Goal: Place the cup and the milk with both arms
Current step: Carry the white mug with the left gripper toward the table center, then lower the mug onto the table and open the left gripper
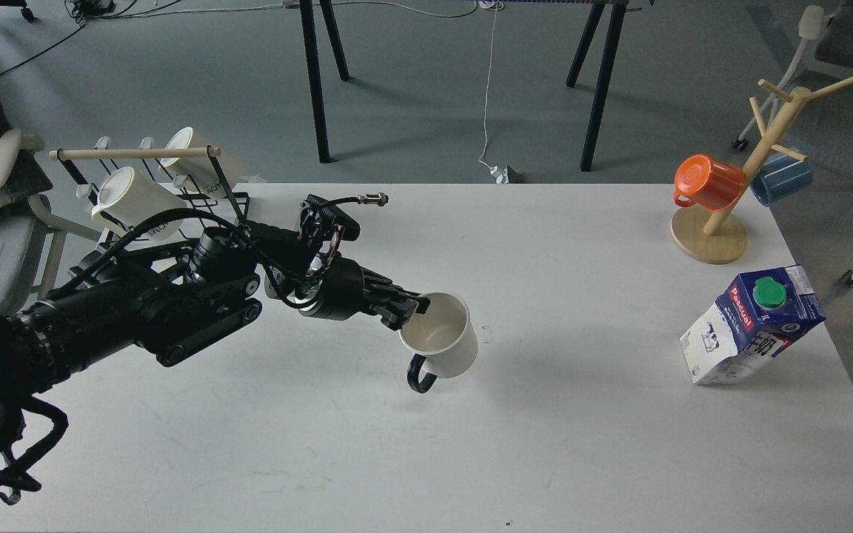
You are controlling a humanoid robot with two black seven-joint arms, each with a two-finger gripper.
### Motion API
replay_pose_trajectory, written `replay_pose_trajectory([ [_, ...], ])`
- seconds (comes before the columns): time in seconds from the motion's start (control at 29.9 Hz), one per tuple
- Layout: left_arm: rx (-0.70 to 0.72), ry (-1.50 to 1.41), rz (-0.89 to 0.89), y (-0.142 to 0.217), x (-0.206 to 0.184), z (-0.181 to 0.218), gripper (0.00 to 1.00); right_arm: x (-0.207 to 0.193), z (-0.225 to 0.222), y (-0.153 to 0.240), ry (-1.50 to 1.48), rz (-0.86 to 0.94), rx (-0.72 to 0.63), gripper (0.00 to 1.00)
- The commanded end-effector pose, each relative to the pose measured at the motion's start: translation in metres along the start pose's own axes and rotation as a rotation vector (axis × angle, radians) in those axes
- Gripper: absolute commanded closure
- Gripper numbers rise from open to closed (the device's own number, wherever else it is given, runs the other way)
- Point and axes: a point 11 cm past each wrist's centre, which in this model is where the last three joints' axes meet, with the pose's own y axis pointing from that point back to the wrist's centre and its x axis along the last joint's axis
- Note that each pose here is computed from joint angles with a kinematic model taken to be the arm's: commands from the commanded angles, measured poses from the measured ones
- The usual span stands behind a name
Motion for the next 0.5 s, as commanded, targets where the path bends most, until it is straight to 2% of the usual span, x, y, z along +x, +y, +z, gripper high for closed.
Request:
replay_pose_trajectory([
  [0.0, -0.002, 0.008, -0.006, -0.0013, -0.0052, 0.0000, 0.90, 0.0013, 0.0004, 0.0011, 0.001, 0.004, -0.002, 0.02],
  [0.17, -0.001, 0.010, -0.008, -0.0013, -0.0074, -0.0007, 0.87, 0.0022, 0.0009, 0.0020, 0.001, 0.007, -0.003, 0.02],
  [0.23, -0.002, 0.008, 0.001, -0.0017, -0.0065, -0.0002, 0.83, 0.0021, 0.0015, 0.0019, 0.000, 0.006, -0.004, 0.02],
  [0.3, -0.001, 0.007, 0.007, -0.0012, -0.0059, -0.0007, 0.68, 0.0021, 0.0015, 0.0019, 0.000, 0.006, -0.004, 0.02],
  [0.37, -0.002, 0.008, 0.006, -0.0014, -0.0067, -0.0007, 0.61, 0.0021, 0.0015, 0.0019, 0.000, 0.006, -0.004, 0.02],
  [0.47, 0.002, 0.010, 0.014, 0.0011, -0.0048, -0.0025, 0.33, 0.0024, 0.0008, 0.0022, 0.001, 0.007, -0.003, 0.02],
])
